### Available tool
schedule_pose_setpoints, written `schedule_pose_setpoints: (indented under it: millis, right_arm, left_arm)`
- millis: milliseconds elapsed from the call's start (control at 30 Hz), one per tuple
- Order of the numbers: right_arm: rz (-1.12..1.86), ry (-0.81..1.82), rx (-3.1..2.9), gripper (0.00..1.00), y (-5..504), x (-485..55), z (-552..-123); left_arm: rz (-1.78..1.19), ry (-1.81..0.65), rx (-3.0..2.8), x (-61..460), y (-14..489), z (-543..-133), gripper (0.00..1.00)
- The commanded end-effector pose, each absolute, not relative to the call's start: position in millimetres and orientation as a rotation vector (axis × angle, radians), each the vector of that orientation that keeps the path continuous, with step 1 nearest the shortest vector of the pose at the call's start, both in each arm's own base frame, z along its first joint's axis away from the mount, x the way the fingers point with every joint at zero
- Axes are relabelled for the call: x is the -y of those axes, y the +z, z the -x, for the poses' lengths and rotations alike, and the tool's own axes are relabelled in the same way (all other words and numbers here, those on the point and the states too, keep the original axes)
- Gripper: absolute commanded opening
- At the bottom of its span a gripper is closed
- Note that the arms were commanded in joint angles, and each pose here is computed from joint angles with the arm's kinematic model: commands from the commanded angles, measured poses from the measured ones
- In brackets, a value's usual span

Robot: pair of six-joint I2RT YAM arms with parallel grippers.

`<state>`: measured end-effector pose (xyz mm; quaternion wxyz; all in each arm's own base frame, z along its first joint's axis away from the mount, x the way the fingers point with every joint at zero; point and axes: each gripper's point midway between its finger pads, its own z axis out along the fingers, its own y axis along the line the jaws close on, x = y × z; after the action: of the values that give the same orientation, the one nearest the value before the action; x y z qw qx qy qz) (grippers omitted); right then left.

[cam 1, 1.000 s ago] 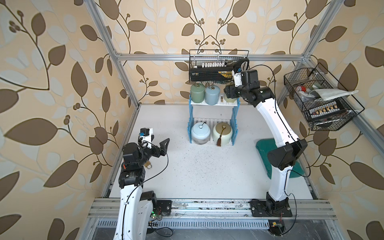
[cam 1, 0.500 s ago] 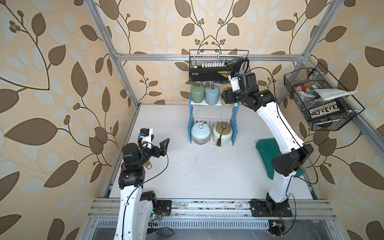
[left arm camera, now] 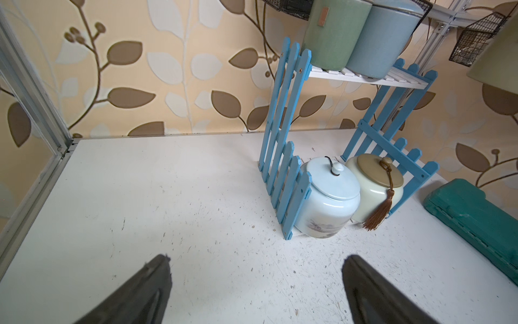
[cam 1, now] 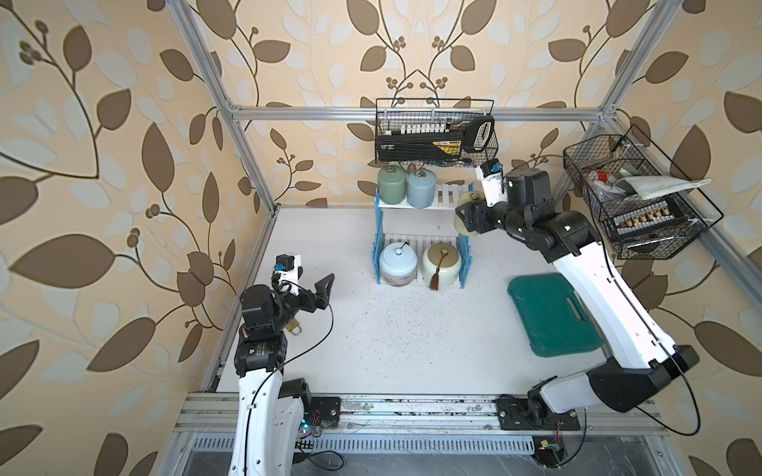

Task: Remove the tea canisters from the shelf
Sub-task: Pick up the tea canister from the shelf, then place the tea canister at the center of the board.

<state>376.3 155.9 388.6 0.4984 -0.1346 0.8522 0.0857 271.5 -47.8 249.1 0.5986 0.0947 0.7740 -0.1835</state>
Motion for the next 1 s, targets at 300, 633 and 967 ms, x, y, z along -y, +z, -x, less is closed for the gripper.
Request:
schedule_pose_setpoints:
  millis: [300, 633, 967]
  right_arm:
    - [0.305, 0.354, -1.911, 0.46, 365.2, -150.9, -312.8]
    - [0.249, 0.371, -1.975, 0.44, 272.8, -137.8, -286.9]
    - [0.133, 0.309, -2.050, 0.43, 197.9, -113.8, -271.2]
  left_arm:
    - [-0.234, -0.406, -1.760, 45.3, 253.1, -274.6, 0.99]
    - [-0.232, -0.415, -1.770, 45.9, 250.4, -276.3, 0.99]
    - [-0.234, -0.410, -1.761, 45.7, 250.8, -275.6, 0.99]
